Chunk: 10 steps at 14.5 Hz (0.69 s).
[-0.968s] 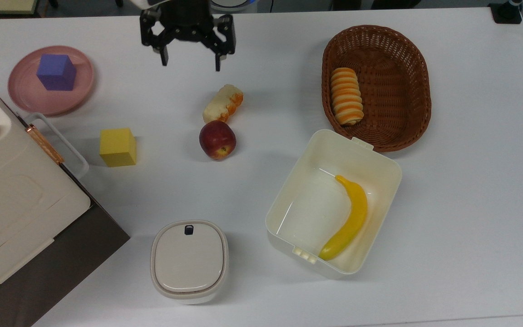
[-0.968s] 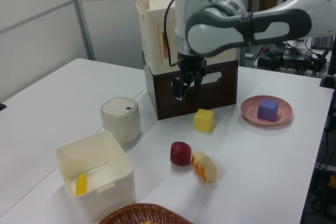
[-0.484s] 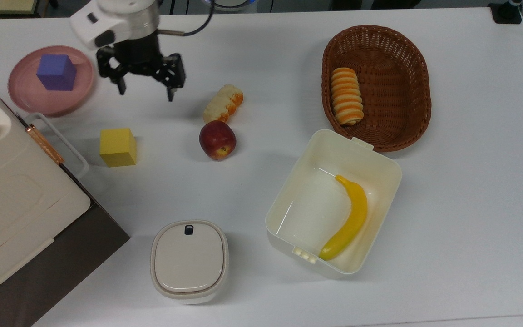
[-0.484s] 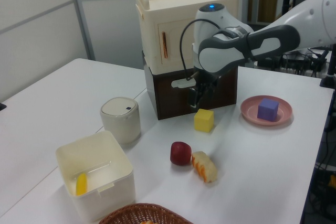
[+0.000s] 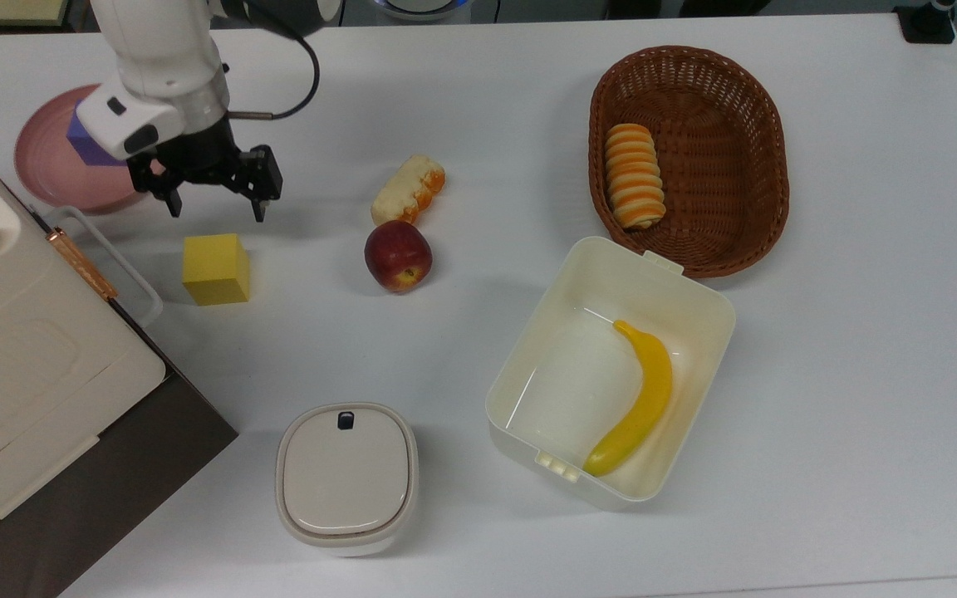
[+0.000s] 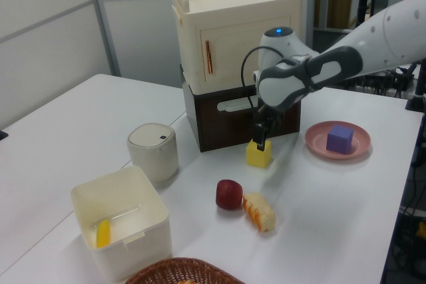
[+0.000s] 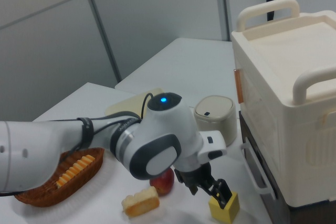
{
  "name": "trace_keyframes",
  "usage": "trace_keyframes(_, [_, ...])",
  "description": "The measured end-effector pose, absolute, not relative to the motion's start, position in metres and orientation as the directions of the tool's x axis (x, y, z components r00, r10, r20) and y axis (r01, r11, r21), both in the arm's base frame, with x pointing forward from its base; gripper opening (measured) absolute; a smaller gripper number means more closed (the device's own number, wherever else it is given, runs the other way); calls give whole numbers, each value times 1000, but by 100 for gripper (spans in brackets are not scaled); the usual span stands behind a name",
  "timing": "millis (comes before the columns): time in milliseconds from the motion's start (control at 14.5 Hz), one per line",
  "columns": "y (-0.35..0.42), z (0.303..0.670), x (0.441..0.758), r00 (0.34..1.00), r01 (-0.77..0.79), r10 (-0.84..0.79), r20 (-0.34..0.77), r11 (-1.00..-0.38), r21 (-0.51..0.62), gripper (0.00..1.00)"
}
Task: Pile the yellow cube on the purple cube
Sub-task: 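Move the open gripper over the yellow cube and lower it, then close the gripper on the yellow cube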
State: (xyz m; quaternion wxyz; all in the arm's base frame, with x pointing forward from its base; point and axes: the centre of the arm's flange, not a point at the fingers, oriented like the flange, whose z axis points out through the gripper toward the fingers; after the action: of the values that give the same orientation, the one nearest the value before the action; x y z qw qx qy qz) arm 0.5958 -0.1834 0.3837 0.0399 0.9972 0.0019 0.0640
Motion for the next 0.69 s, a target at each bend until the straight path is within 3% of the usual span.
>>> trace_keyframes(276, [-187, 345, 609, 988, 8, 21, 152, -996, 85, 100])
trace_keyframes(691, [-195, 335, 622, 983, 0, 17, 182, -996, 93, 100])
